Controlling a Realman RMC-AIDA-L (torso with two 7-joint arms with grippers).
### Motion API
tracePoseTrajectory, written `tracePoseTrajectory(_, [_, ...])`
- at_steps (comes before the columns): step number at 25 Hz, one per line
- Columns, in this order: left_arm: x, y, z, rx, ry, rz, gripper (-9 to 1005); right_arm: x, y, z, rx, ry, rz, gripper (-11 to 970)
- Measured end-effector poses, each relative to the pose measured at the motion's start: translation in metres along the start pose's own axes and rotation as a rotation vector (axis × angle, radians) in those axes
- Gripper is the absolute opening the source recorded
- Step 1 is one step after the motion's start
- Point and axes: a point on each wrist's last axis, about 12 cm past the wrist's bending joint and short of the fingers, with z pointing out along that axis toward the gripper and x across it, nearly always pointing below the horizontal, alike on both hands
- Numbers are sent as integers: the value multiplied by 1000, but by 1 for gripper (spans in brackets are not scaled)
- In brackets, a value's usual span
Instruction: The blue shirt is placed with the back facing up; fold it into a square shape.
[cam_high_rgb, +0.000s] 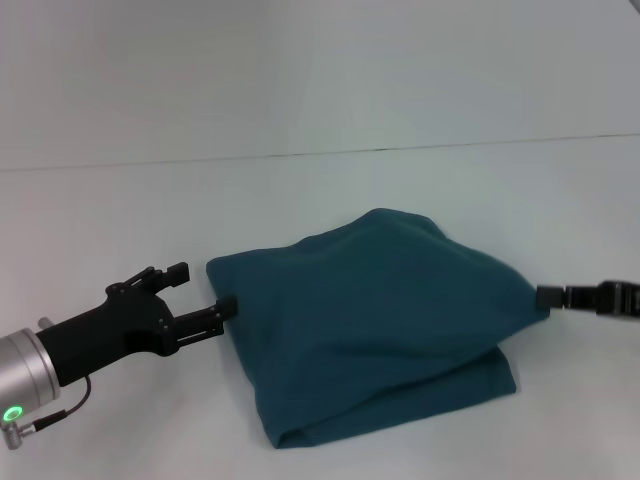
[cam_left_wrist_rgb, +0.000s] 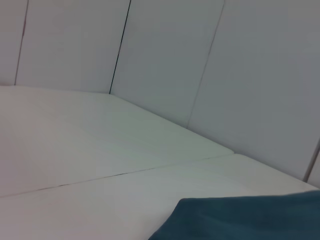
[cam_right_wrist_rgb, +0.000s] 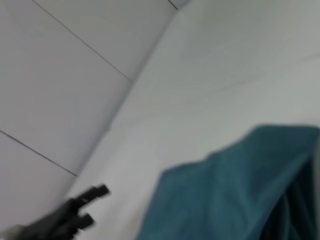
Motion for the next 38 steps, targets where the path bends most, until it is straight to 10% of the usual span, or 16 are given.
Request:
tracePoseTrajectory(13, [0, 0, 0, 2, 1, 0, 952, 10, -21, -7, 156, -24, 51, 119])
tracePoseTrajectory(27, [0, 0, 1, -4, -3, -8, 951, -10, 11, 45, -11, 21, -153, 414])
tracePoseTrajectory(38, [-2, 1, 3, -12, -2, -4, 951, -1, 18, 97, 24, 134, -286, 66])
